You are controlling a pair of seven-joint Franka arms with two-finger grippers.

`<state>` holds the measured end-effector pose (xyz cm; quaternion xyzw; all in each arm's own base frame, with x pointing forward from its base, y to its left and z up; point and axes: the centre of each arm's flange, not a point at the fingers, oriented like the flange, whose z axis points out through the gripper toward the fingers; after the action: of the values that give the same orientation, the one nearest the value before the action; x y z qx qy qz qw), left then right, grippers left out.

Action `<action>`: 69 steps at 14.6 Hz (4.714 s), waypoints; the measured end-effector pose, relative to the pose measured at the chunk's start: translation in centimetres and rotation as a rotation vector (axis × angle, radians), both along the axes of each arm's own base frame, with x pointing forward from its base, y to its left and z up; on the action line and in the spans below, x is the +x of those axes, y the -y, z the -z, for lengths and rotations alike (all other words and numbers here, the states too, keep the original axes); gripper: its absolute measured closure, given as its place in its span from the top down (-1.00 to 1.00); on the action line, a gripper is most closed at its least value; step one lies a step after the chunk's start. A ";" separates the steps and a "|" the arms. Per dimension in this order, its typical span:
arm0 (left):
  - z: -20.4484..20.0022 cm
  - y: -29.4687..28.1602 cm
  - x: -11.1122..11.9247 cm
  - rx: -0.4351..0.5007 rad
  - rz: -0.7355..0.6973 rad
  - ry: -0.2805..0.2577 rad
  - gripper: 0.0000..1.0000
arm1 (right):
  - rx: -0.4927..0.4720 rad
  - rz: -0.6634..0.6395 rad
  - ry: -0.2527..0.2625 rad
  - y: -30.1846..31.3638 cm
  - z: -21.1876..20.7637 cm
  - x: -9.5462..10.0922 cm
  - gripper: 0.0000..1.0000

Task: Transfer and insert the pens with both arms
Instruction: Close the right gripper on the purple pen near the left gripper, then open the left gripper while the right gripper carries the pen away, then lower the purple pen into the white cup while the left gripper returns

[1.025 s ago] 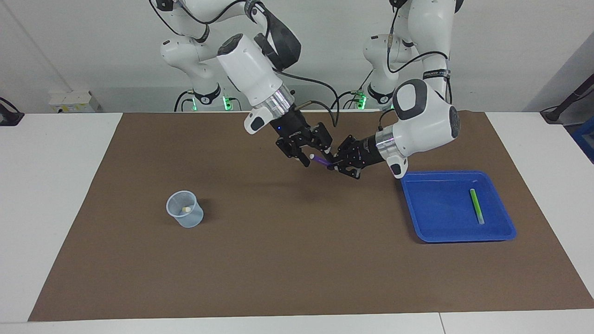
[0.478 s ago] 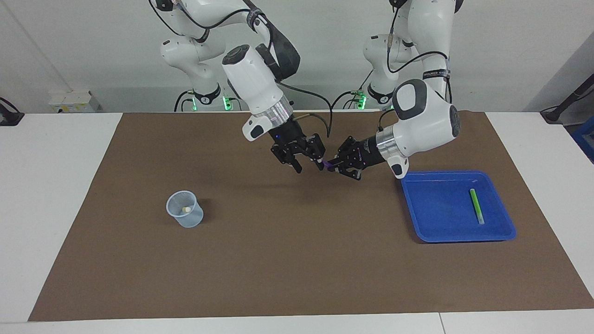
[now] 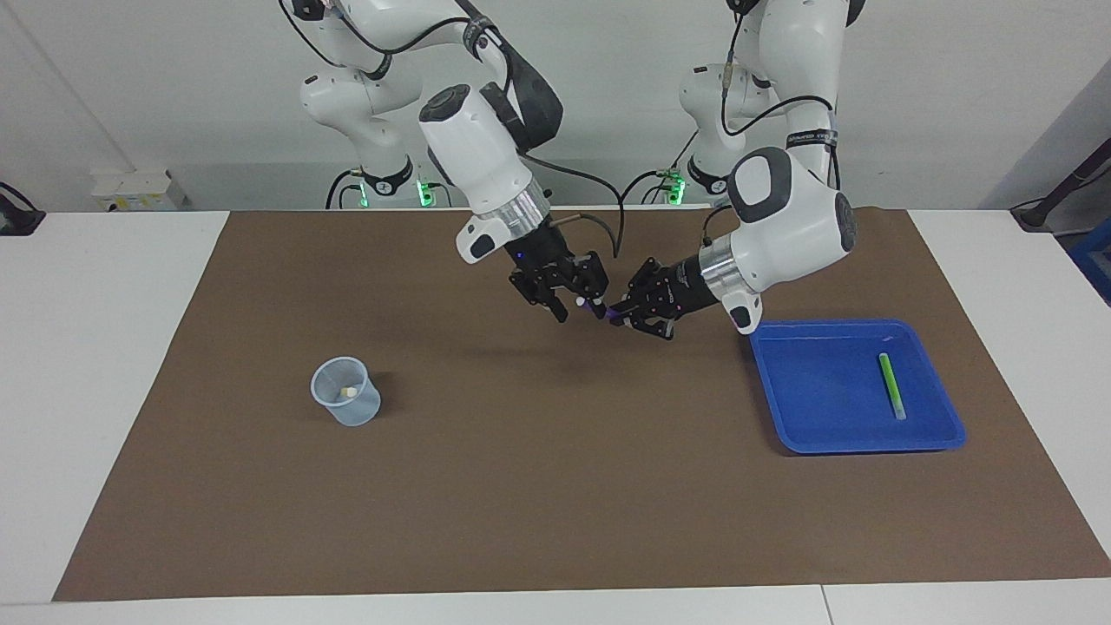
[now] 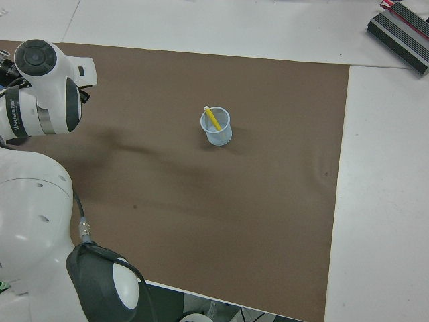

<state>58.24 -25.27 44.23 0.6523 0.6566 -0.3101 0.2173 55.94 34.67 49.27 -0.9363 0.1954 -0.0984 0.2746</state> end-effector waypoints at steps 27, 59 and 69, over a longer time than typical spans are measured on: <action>0.5 -1.4 0.0 0.056 0.139 0.135 1.00 | -0.236 -0.222 0.092 10.6 0.6 4.0 -0.61; 1.7 -24.4 5.4 0.656 1.643 0.799 0.98 | -0.692 -0.581 0.076 29.9 3.4 4.4 0.92; 5.8 -31.0 10.0 0.553 1.626 0.732 0.95 | -0.687 -0.621 -0.009 28.2 -2.4 2.4 1.00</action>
<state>68.20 5.75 38.45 0.9972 -0.0603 0.0253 -0.0363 58.36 6.43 51.65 -0.9877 -0.1368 -0.0667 -0.0360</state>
